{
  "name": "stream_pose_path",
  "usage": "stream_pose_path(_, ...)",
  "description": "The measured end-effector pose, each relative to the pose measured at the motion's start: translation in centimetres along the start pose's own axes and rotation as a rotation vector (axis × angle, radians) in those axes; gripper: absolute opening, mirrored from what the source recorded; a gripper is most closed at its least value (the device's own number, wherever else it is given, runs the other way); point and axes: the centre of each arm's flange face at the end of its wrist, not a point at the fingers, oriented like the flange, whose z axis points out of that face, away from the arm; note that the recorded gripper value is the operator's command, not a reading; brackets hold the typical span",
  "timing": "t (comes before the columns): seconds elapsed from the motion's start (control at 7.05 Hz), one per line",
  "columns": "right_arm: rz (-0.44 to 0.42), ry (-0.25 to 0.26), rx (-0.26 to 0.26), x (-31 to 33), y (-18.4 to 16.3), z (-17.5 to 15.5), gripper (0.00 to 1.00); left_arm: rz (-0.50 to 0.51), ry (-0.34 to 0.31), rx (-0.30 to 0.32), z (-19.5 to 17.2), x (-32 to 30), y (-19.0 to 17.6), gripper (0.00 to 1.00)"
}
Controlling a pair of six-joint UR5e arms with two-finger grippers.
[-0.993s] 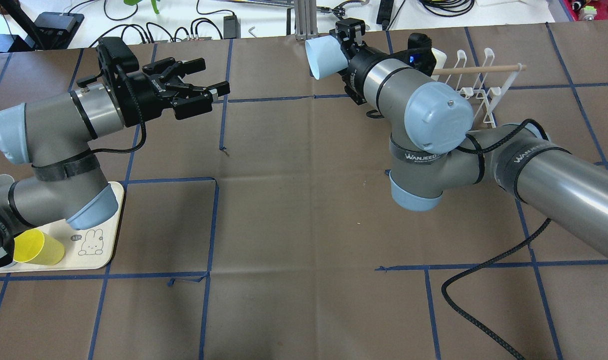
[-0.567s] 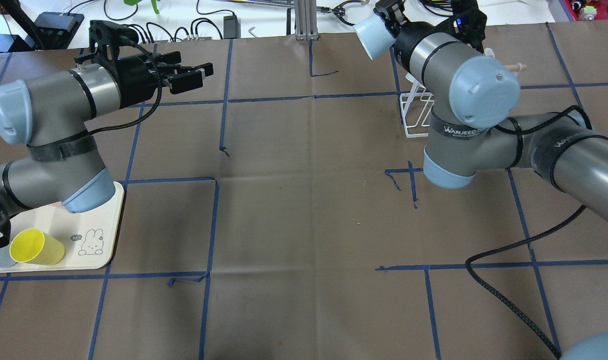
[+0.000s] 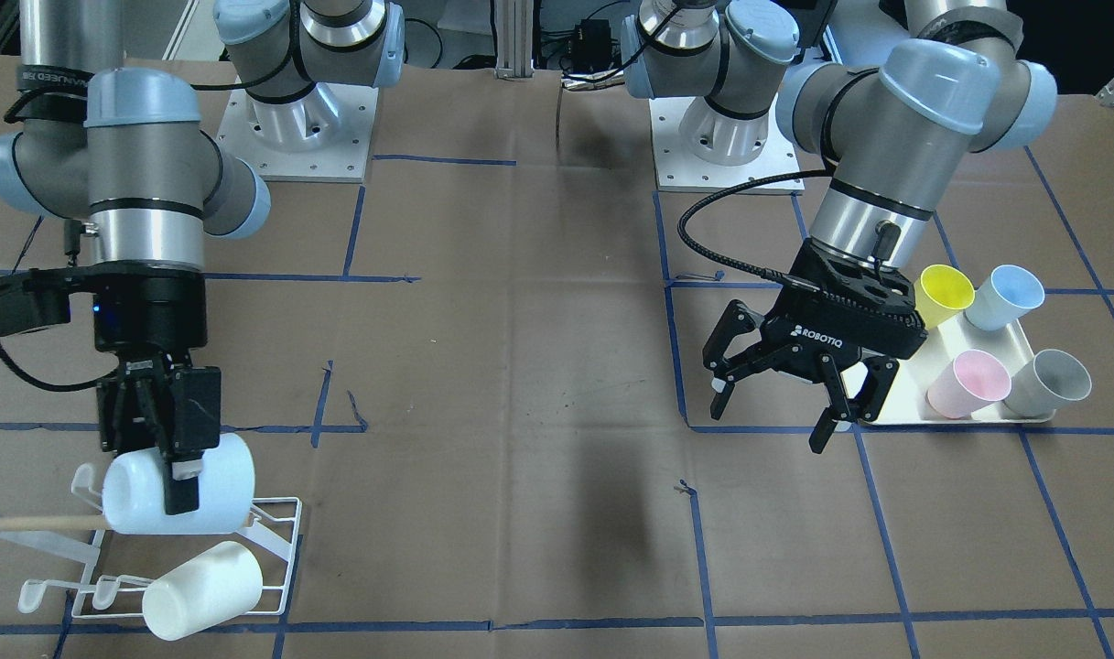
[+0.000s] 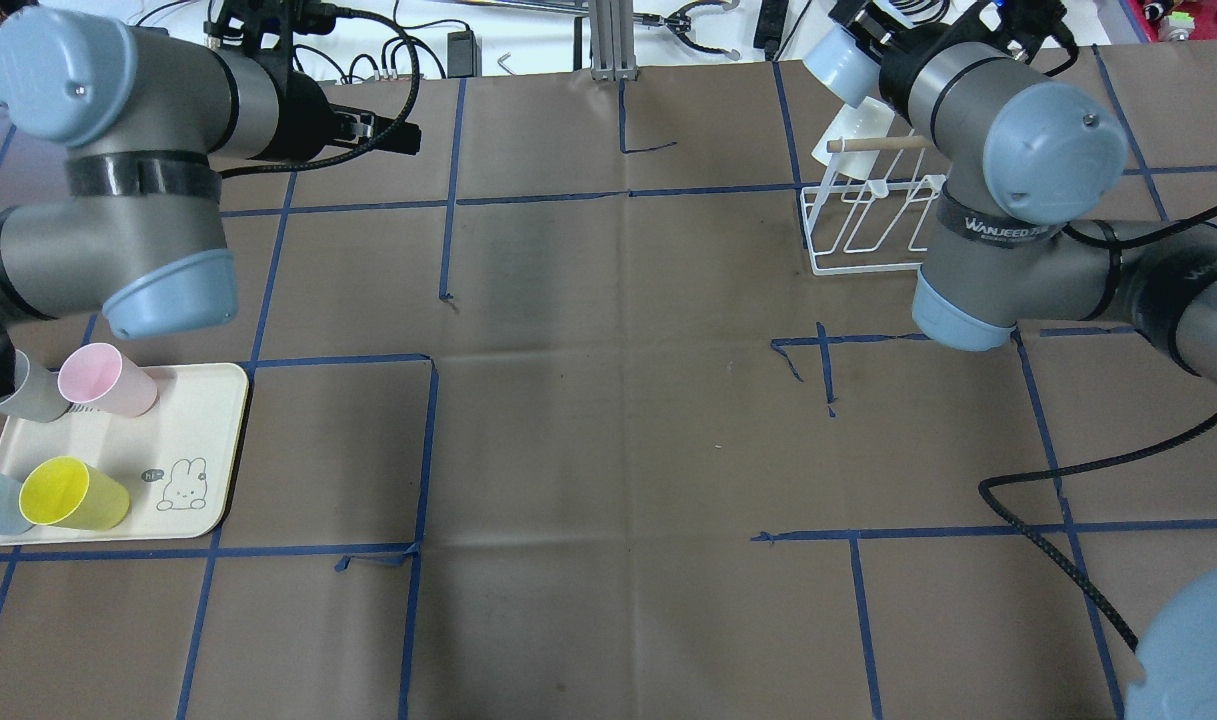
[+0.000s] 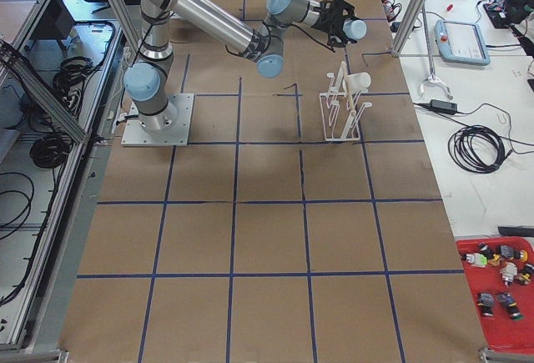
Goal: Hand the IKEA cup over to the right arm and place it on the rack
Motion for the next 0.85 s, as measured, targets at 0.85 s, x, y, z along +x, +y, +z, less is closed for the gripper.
stream_pose_path(0.85, -0.485, 0.196, 0.067, 8.8, -6.3, 5.5, 0.1, -0.293, -0.091, -0.537, -7.9, 1.6, 0.3, 0.99)
